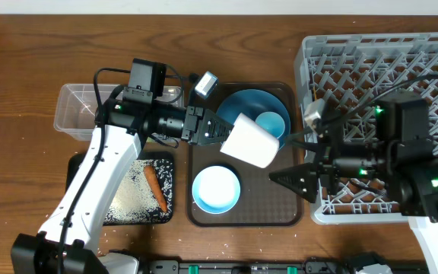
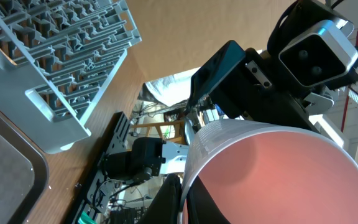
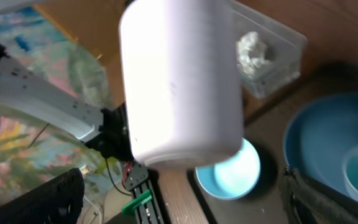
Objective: Sort waste into correct bins and load items into the dishwasher rack
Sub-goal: 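Carry the pink cup right toward the approaching right gripper, then grasp the pink cup with the right gripper from the left gripper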
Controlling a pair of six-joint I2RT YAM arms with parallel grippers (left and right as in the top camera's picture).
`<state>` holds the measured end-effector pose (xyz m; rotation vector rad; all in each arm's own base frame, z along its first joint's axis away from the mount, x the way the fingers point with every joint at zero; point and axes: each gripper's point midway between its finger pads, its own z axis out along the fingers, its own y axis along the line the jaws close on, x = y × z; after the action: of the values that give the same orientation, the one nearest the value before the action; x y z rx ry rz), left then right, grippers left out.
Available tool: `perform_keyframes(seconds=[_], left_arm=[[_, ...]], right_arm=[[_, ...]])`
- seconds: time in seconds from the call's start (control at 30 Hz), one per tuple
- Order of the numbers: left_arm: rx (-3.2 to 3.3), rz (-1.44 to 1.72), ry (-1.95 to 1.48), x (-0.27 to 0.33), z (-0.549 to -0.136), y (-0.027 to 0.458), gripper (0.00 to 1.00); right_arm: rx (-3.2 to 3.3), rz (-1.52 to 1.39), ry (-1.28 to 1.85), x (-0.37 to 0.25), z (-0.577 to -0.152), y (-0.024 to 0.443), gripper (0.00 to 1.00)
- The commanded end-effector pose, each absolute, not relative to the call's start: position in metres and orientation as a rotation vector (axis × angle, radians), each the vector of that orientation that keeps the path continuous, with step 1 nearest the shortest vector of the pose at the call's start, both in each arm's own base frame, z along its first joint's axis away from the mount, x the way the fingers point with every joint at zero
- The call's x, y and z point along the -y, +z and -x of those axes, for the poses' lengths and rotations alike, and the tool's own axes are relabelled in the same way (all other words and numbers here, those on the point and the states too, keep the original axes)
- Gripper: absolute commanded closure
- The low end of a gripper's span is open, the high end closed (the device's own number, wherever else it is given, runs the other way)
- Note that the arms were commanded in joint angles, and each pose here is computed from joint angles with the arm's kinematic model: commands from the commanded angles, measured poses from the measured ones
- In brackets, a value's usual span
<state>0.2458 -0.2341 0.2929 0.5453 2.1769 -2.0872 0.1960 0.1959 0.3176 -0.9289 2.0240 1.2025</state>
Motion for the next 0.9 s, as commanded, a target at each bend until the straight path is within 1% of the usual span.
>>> perform_keyframes(seconds=[0.0, 0.13, 0.2, 0.3, 0.33, 0.47, 0.63, 0.73, 0.87], left_arm=[[-2.137, -0.579, -2.111, 0.234, -0.243, 0.297, 0.94], [-2.135, -0.580, -2.111, 0.234, -0.243, 0.297, 0.94], [-2.136, -0.580, -2.111, 0.234, -0.243, 0.297, 0.94], [-2.136, -0.580, -2.111, 0.234, -0.243, 0.297, 0.94], [-2.136, -0.580, -2.111, 0.234, -0.243, 0.297, 0.94], [-2.134, -0.583, -2.106, 0.234, -0.243, 0.296, 0.94], [-2.133, -0.585, -2.105, 0.234, -0.243, 0.296, 0.94], [-2.133, -0.585, -2.104, 0.234, -0.243, 0.296, 0.94], [-2.137, -0.583, -2.099, 0.234, -0.244, 0.296, 0.94]], right_arm=[[-1.971, 1.006, 1.290, -0.210, -0.187, 0.318, 0.03], [-1.949, 1.052, 1.306, -0.221, -0.189, 0.315, 0.08], [-1.951, 1.063, 1.319, -0.226, -0.191, 0.312, 0.14], [-1.964, 1.062, 1.339, -0.232, -0.196, 0.308, 0.26], [-1.970, 1.058, 1.346, -0.233, -0.198, 0.306, 0.28], [-1.985, 1.043, 1.364, -0.239, -0.205, 0.303, 0.31], [-1.971, 1.040, 1.359, -0.240, -0.210, 0.304, 0.45], [-1.975, 1.019, 1.362, -0.239, -0.213, 0.306, 0.47], [-1.984, 0.998, 1.361, -0.237, -0.215, 0.306, 0.54]])
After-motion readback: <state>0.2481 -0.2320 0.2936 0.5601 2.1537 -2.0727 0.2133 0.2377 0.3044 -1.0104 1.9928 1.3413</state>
